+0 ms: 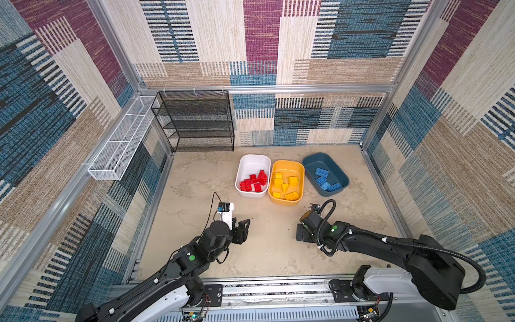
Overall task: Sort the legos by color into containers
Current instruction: 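Grasp the blue 2x4 brick on the table with right while left withdraws, then carry the blue brick into the teal tub and open the right gripper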
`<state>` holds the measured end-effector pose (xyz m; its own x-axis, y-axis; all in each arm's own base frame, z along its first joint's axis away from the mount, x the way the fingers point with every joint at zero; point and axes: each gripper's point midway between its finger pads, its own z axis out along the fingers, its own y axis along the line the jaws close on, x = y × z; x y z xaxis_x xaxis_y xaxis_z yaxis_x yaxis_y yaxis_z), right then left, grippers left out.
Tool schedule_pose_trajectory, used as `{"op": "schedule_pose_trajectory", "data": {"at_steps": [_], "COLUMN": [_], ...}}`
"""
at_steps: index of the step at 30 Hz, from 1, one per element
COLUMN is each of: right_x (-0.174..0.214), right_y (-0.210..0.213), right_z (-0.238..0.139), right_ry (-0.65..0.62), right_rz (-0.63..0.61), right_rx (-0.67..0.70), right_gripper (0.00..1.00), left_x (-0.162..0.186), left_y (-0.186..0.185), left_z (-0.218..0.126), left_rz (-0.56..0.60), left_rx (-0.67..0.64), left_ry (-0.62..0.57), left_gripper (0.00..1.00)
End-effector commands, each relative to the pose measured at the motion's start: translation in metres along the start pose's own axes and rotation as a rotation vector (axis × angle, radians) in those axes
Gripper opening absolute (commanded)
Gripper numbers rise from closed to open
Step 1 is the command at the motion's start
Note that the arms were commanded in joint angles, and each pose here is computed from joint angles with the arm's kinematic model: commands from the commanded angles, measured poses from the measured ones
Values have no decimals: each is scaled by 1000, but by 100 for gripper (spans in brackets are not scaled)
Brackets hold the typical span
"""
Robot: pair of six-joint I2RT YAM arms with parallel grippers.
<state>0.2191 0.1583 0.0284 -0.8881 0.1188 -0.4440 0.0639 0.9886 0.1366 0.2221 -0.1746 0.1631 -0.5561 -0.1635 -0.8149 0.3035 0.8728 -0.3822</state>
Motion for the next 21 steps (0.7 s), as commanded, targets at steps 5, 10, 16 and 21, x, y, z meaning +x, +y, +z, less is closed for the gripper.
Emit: {"op": "schedule_pose_trajectory", "data": {"at_steps": [5,10,16,21], "right_x": [5,8,-5,-56], "right_y": [8,10,27,45], "right_z": [14,17,3,-23], "right_ry": [27,49,26,-60], "right_rz": [-14,-58,-66,-77], "right_rx": [11,31,-30,-87], "right_gripper": [86,63,61,61], "left_x": [5,4,-1,-4], "left_y": [9,10,9,10], "left_z": [-2,-3,-3,0], "left_rz": [22,25,29,33], "left_rx": [-33,-38,-40,-68], "left_ry": [-1,-8,-15,-8], "left_gripper": [66,66,66,68]}}
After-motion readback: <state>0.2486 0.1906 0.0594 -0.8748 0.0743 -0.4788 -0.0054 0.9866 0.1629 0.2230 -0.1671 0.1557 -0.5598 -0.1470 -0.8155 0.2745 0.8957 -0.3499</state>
